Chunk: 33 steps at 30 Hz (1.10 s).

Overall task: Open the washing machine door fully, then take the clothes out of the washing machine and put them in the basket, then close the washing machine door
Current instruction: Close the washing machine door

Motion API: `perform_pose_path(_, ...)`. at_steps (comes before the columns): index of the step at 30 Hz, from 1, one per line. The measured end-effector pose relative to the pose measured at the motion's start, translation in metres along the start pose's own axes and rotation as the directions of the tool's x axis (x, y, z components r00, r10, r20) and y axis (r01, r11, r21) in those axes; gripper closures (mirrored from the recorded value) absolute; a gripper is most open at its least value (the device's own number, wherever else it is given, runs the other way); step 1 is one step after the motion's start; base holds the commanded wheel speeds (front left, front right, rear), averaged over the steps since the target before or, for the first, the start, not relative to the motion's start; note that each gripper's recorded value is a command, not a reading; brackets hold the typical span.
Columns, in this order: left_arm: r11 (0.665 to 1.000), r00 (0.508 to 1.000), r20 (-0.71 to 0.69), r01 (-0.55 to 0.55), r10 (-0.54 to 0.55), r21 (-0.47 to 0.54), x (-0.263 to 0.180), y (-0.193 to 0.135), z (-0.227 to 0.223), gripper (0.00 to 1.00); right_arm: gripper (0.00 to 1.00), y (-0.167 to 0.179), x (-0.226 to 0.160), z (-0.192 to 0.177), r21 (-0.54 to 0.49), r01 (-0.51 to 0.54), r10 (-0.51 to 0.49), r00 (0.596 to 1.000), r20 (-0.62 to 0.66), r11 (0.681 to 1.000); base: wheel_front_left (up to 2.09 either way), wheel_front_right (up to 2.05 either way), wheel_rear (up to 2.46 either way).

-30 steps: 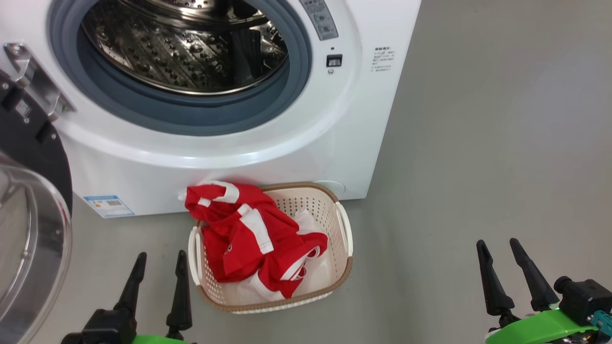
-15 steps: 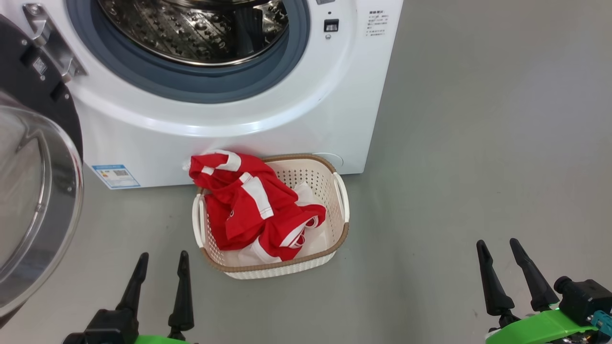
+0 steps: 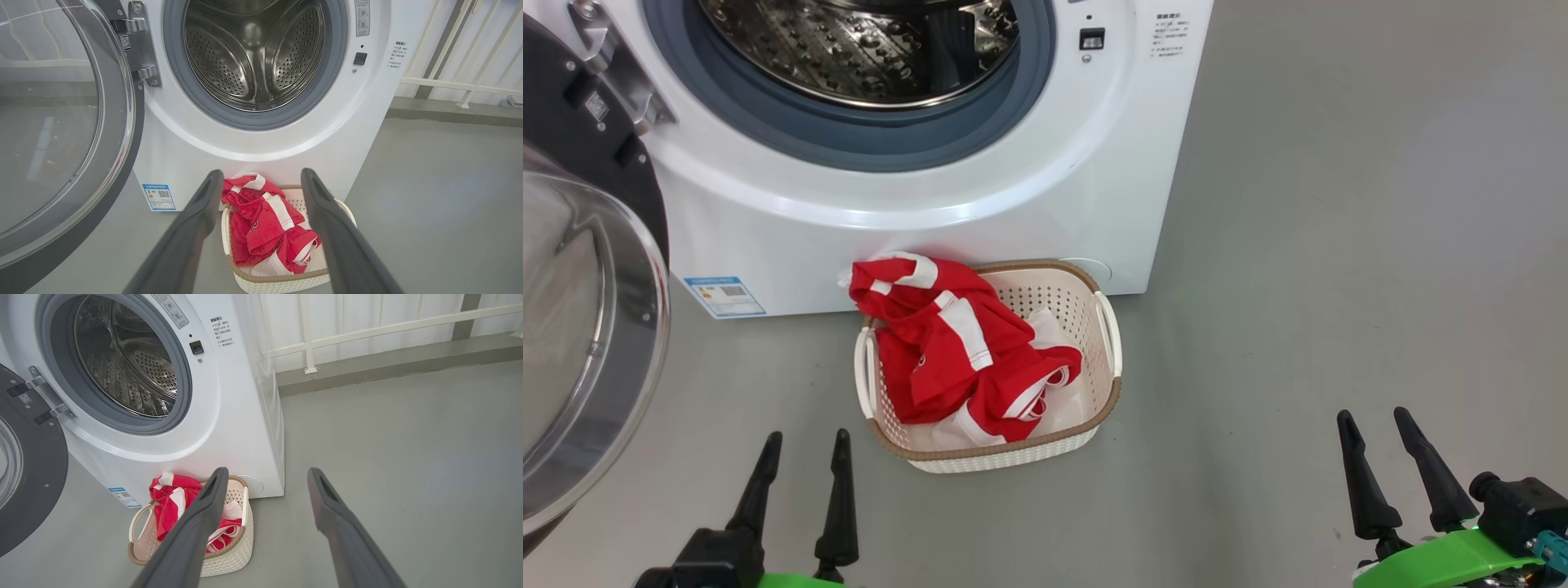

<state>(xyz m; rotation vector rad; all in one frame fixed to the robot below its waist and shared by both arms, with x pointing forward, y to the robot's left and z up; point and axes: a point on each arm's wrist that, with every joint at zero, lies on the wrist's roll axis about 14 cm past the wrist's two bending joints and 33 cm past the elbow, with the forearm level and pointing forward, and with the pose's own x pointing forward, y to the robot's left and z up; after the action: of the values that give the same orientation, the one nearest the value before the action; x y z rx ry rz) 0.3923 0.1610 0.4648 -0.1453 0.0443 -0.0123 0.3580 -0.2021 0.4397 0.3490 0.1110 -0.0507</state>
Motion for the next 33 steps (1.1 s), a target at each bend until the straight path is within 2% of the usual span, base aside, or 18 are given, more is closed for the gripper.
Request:
perform_pose_path(8,1.0,1.0,-0.002,-0.019,0.019,-0.011,-0.006,0.005,0.0,0.0,0.0,0.01,0.006,-0.004,-0.002,-0.033,0.033,0.999,-0.013,0.999,0.0,0.0,0.0)
perform_pose_path(17,0.991,0.991,0.012,-0.132,0.132,-0.034,-0.027,0.033,0.007,0.0,0.0,0.044,0.024,-0.015,-0.016,-0.153,0.152,0.987,-0.051,0.988,0.0,0.0,0.0)
perform_pose_path(26,0.963,0.964,0.025,-0.264,0.266,-0.058,-0.061,0.067,0.013,0.0,0.0,0.092,0.038,-0.029,-0.015,-0.295,0.292,0.952,-0.094,0.955,0.0,0.0,0.0)
perform_pose_path(33,0.924,0.926,0.019,-0.373,0.376,-0.083,-0.096,0.091,0.011,0.0,0.0,0.124,0.039,-0.045,-0.009,-0.386,0.381,0.914,-0.142,0.922,0.0,0.0,0.0)
